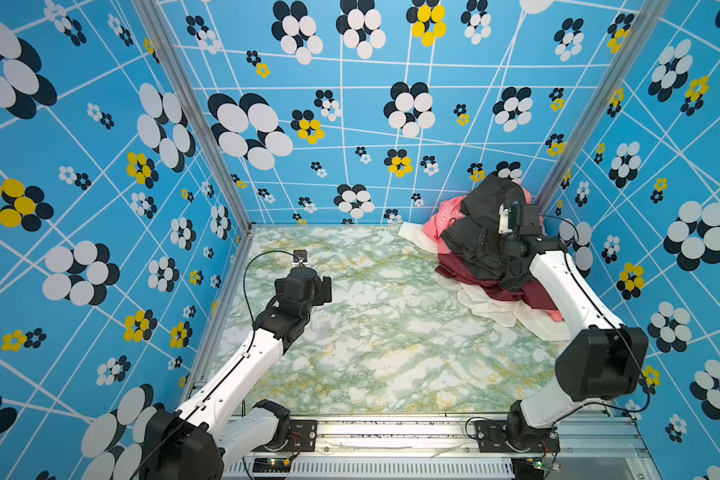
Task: Pick out a specific cloth from the pile
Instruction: 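Reach the right gripper into the pile over the grey jeans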
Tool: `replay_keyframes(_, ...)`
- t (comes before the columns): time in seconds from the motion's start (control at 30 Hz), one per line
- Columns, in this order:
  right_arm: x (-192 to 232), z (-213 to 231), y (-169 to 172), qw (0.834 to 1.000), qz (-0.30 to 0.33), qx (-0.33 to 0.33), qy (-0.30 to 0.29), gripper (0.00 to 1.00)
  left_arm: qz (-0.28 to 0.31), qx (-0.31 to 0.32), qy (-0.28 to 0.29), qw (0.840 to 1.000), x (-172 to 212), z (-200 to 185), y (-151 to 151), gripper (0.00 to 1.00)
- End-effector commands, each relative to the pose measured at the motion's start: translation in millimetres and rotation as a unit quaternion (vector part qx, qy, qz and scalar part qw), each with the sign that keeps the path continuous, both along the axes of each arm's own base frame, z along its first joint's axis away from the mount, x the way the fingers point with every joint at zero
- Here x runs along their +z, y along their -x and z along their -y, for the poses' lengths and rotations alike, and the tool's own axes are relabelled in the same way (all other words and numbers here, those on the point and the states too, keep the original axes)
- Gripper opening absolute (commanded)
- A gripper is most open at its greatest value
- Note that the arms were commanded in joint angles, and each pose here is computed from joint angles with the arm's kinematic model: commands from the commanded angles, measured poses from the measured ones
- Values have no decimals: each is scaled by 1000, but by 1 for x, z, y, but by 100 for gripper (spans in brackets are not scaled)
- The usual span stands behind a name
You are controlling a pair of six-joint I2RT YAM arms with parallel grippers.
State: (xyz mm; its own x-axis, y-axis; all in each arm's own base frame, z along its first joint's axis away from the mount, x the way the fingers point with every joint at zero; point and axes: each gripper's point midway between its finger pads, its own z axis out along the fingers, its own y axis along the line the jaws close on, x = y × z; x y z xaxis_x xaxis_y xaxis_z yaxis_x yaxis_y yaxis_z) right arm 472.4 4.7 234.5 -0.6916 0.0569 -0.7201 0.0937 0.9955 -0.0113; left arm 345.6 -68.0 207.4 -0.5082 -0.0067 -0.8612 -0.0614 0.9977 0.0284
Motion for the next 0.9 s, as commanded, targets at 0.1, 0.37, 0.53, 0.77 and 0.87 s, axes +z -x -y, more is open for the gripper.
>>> replay_keyframes(0.1, -57, -9, 2, 992, -120, 27, 3, 77, -33, -8, 19, 999, -15, 14, 9, 99)
replay_keyframes(0.37, -102, -4, -11, 988, -153, 16, 15, 76, -30, -12, 31, 999, -13, 21, 9, 100)
replay_keyframes(0.53, -114, 8, -21, 989, -143, -10, 44, 77, -31, -12, 33, 999, -10, 23, 10, 99)
replay_keyframes(0.77, -122, 18, -40, 989, -127, -27, 71, 78, -28, -11, 37, 999, -7, 26, 12, 99)
replay_keyframes(0.87, -126, 21, -49, 988, -126, -27, 82, 74, -27, -9, 35, 999, -7, 25, 13, 100)
